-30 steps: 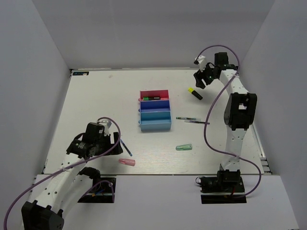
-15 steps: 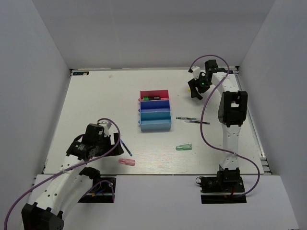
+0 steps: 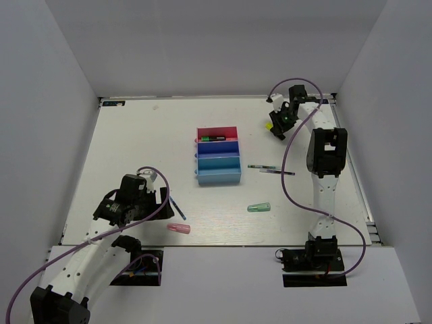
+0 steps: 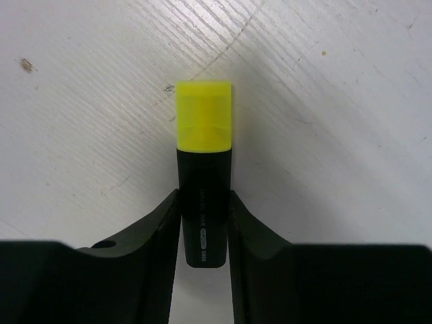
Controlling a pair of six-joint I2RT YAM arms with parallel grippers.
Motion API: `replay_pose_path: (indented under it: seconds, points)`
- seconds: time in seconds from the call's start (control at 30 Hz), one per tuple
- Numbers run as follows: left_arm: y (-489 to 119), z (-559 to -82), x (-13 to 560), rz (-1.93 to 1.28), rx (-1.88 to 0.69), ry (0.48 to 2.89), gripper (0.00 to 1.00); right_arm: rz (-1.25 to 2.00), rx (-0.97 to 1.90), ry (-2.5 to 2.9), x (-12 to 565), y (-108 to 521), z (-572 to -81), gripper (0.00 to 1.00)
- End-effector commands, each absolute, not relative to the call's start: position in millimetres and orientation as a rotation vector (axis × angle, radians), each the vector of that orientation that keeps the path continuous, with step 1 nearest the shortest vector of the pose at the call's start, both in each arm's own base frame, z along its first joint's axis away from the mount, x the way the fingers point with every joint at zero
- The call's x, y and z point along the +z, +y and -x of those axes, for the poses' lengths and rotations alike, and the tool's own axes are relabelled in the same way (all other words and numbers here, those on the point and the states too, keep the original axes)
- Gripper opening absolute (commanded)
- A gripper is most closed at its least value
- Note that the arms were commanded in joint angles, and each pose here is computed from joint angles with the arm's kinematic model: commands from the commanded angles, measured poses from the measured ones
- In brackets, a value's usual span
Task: Sort the stationery into containers
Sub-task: Pick up the pen from the center of the board.
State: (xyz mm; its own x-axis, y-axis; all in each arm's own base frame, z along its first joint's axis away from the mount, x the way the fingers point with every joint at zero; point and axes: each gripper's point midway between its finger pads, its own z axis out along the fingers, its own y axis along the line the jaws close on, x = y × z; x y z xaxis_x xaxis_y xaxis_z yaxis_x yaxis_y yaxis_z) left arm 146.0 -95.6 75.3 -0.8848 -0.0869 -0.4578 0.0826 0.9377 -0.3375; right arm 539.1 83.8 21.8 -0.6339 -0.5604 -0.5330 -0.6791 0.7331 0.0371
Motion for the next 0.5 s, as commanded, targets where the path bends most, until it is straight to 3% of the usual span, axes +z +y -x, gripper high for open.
replay_pose_path:
  seconds: [0.0, 0.03, 0.47]
  points:
    - [-100, -148, 78, 0.000, -0.522, 2.591, 0.99, 0.967, 0.362, 2.522, 8, 83, -520, 0.04]
    - [-100, -148, 78, 0.002, -0.521, 2.593, 0.99, 0.974, 0.361, 2.518, 10, 84, -521, 0.00]
    - [-103, -148, 76, 0.006, -0.541, 2.605, 0.99, 1.109, 0.658, 2.008, 168, 176, -489, 0.00]
